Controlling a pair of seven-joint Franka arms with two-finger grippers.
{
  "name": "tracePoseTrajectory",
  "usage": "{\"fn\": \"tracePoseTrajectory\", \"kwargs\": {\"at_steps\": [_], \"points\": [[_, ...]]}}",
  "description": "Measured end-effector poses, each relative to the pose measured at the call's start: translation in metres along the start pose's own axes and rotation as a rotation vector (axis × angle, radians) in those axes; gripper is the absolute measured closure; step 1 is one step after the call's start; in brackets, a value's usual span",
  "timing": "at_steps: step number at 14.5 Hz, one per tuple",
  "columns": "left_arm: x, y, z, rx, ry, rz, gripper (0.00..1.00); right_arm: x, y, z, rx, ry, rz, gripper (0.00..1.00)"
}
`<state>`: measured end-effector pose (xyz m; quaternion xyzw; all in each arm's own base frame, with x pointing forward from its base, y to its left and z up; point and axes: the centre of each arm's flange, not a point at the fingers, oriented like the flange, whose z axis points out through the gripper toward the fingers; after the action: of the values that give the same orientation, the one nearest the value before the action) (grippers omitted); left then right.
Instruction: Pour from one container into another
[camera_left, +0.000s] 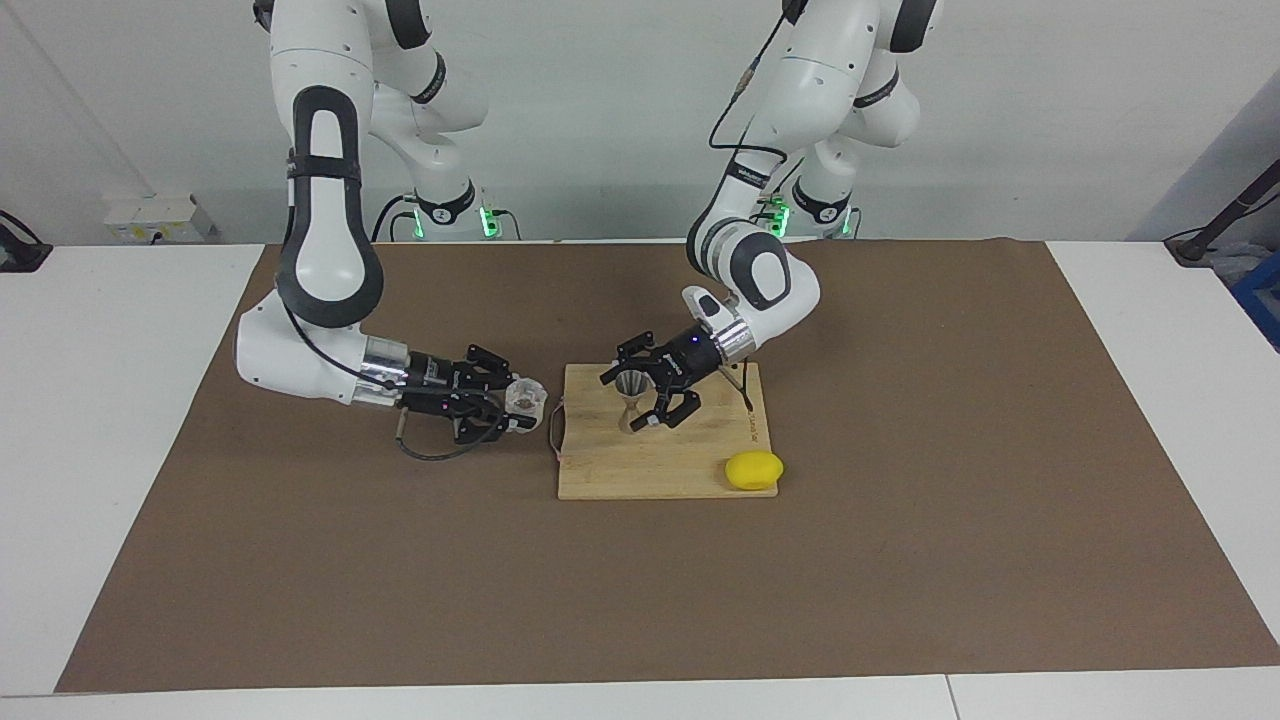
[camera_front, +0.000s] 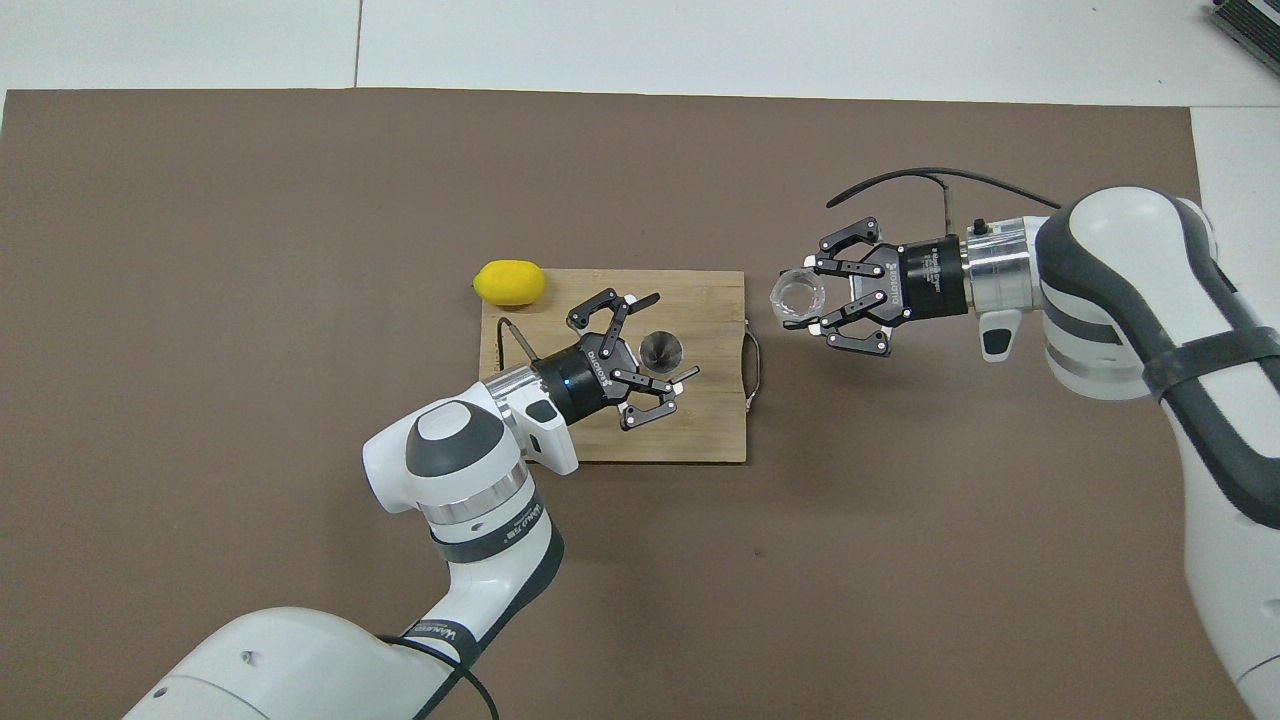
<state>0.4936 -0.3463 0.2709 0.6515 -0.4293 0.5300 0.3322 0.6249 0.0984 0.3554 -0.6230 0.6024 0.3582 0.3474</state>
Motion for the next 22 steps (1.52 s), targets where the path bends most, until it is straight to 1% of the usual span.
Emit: {"fn": "tracePoseTrajectory", "kwargs": {"at_steps": [3,7,11,14,15,18,22], "points": [[-0.009,-0.007,-0.011,0.003,0.017,-0.016,0.0,-0.013,-0.001,0.01,-0.02,0.028,-0.033,0.49],[-0.011,-0.003,-0.014,-0.007,0.028,-0.022,0.0,-0.028,0.0,0.022,-0.047,0.058,-0.074,0.49],[-0.021,0.01,-0.024,-0.037,0.046,-0.046,0.0,-0.043,0.001,0.037,-0.057,0.095,-0.077,0.49],[-0.026,0.02,-0.032,-0.055,0.059,-0.059,0.0,-0.053,0.004,0.045,-0.073,0.11,-0.081,0.49],[-0.027,0.021,-0.036,-0.056,0.063,-0.063,0.0,-0.054,0.005,0.048,-0.082,0.127,-0.081,0.49],[-0.034,0.013,-0.053,-0.052,0.078,-0.068,0.0,-0.063,0.006,0.06,-0.087,0.17,-0.082,0.49],[-0.048,-0.01,-0.094,-0.081,0.081,-0.041,0.0,-0.078,0.005,0.068,-0.085,0.204,-0.075,0.49]]}}
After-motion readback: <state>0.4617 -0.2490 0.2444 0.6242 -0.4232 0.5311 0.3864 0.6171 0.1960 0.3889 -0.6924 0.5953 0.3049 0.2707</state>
